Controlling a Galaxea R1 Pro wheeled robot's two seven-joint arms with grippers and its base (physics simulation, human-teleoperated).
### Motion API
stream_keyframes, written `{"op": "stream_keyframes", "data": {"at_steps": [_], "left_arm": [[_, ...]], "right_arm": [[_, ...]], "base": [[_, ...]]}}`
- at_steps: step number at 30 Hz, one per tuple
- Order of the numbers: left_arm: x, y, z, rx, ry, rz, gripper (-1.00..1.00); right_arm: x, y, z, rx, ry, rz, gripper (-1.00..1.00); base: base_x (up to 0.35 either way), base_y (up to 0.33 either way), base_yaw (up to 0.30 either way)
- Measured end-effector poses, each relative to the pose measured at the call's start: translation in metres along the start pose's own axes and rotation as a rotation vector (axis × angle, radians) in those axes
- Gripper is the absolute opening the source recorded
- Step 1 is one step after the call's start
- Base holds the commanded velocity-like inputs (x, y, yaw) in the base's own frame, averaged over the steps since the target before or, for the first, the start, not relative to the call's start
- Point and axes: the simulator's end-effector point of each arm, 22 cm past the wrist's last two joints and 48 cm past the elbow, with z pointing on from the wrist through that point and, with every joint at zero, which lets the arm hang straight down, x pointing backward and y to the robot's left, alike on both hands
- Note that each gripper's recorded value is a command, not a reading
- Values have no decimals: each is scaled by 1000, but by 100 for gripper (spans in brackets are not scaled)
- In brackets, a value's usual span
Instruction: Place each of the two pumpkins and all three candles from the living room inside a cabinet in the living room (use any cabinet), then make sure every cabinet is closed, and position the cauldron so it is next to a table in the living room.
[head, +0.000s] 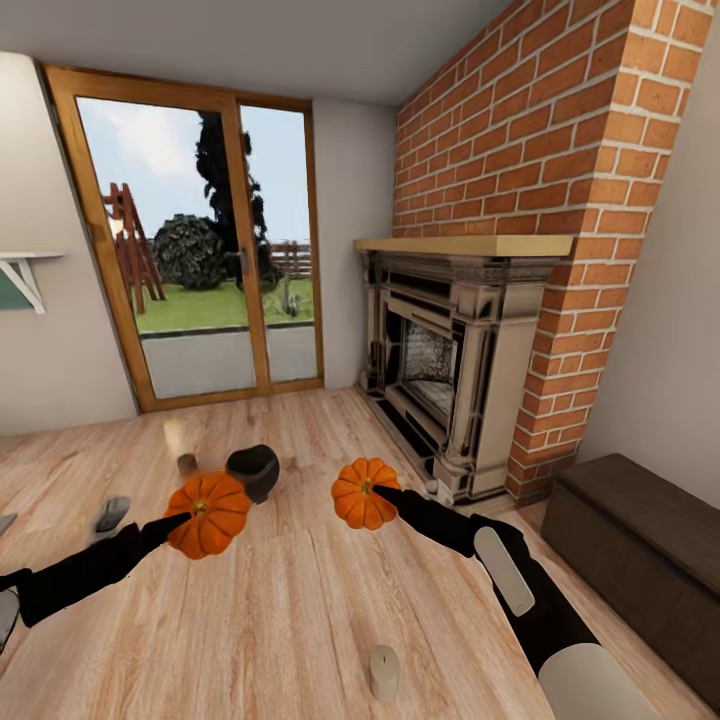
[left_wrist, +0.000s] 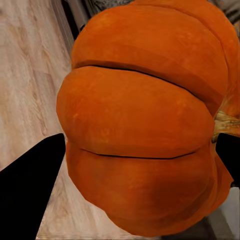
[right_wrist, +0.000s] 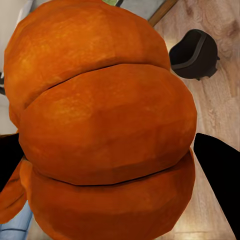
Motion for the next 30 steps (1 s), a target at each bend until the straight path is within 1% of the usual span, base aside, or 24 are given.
{"op": "stream_keyframes", "data": {"at_steps": [1,3,4,6,9,10,11,13,14,15,16,17,19,20,21,22,25,27,30], "left_arm": [[5,-1,4,-11,19,-1,-100],[7,0,11,-42,40,13,-100],[9,2,15,-68,51,17,-100],[8,17,16,-155,62,33,-100],[6,43,12,-298,68,38,-100],[5,48,11,-335,71,45,-100],[5,49,14,-355,75,49,-100],[7,48,20,-393,93,63,-100],[12,53,23,-441,113,84,-100],[16,55,25,-476,125,98,-100],[19,56,27,-501,133,100,-100],[25,59,29,-542,142,98,-100],[27,63,28,-599,146,100,-100],[27,67,26,-636,148,101,-100],[26,70,24,-656,150,107,-100],[26,69,24,-660,150,104,-100],[25,67,23,-666,154,100,-100],[26,63,26,-660,164,103,-100],[34,53,34,-644,195,123,-100]], "right_arm": [[-1,0,0,1,0,2,-100],[-3,0,-1,5,1,6,-100],[-3,-1,-1,9,1,9,-100],[-6,-5,-1,21,-14,9,-100],[-11,-8,0,33,-32,10,-100],[-11,-9,0,42,-32,10,-100],[-12,-12,0,57,-32,10,-100],[-12,-21,-1,106,-29,11,-100],[-12,-31,-2,156,-26,10,-100],[-12,-38,-3,192,-23,9,-100],[-12,-43,-5,222,-23,15,-100],[-12,-54,-7,275,-20,14,-100],[-13,-63,-10,327,-19,22,-100],[-12,-70,-13,368,-15,18,-100],[-12,-72,-14,382,-13,18,-100],[-12,-72,-14,388,-13,25,-100],[-12,-78,-17,427,-3,24,-100],[-12,-83,-21,459,6,21,-100],[-12,-91,-26,511,14,23,-100]], "base": [[0,0,0],[0,0,0],[0,0,0],[0,0,0],[0,0,0],[0,0,0],[0,0,0],[0,0,0],[0,0,0],[0,0,0],[0,0,0],[0,0,0],[0,0,0],[0,0,0],[0,0,0],[0,0,0],[0,0,0],[0,0,0],[0,0,0]]}}
